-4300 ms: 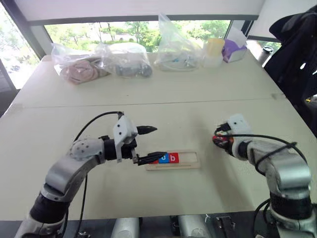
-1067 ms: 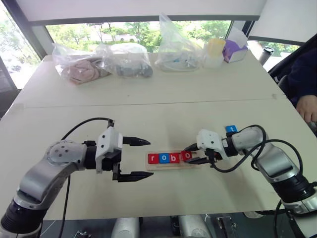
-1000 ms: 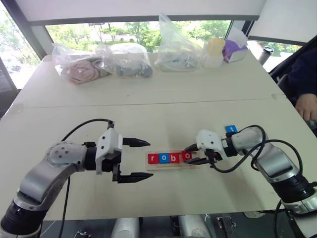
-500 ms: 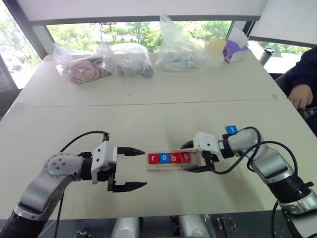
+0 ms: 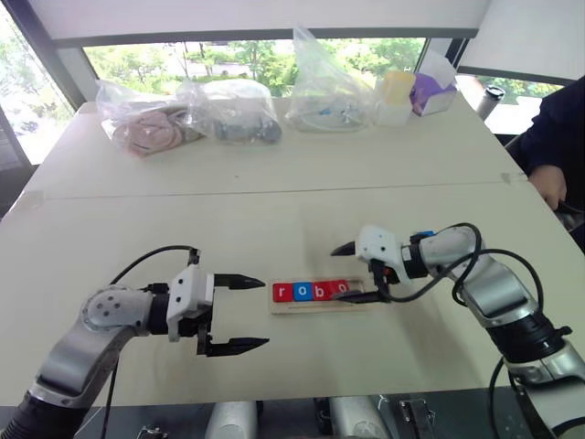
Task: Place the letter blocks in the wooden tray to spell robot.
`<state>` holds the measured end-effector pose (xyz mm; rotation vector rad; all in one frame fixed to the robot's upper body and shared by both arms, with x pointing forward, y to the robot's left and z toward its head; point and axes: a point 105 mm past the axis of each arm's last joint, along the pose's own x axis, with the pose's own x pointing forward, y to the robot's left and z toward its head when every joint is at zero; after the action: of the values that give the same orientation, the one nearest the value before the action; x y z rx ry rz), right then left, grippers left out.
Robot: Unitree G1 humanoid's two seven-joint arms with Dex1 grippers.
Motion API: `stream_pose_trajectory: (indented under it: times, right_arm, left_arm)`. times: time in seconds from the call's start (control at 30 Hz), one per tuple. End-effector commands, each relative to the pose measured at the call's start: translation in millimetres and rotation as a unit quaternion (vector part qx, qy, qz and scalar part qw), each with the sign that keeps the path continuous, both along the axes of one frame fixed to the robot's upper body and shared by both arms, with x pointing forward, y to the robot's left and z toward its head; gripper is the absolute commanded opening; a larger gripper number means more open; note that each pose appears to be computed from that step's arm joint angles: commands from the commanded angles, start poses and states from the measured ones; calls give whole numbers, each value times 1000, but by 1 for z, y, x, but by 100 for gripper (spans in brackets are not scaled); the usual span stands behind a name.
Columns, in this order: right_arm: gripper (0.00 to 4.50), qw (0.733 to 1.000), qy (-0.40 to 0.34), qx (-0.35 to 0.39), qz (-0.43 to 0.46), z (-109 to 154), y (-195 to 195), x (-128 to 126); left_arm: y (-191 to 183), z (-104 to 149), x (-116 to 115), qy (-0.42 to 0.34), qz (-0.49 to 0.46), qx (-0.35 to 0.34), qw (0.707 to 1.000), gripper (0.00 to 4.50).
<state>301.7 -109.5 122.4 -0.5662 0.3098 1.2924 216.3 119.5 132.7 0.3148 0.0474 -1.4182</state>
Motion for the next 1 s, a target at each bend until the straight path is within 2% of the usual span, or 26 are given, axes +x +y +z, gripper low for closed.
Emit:
stream_pose_trajectory:
  times: [0.03, 0.63, 0.9, 1.0]
  right_arm:
    - [445, 1000, -10, 16, 1, 10, 4, 1]
    - [445, 997, -58, -45, -4, -10, -9, 13]
    - [445, 997, -32, 40, -53, 30, -14, 15]
    - [445, 988, -12, 109, -113, 55, -26, 18]
  left_arm:
    - [-8, 12, -1, -13, -12, -5, 1000, 450]
    - [-26, 37, 7, -17, -13, -6, 1000, 450]
    - [-32, 44, 10, -17, -14, -8, 1000, 450]
    - [-34, 46, 10, -17, -16, -8, 1000, 450]
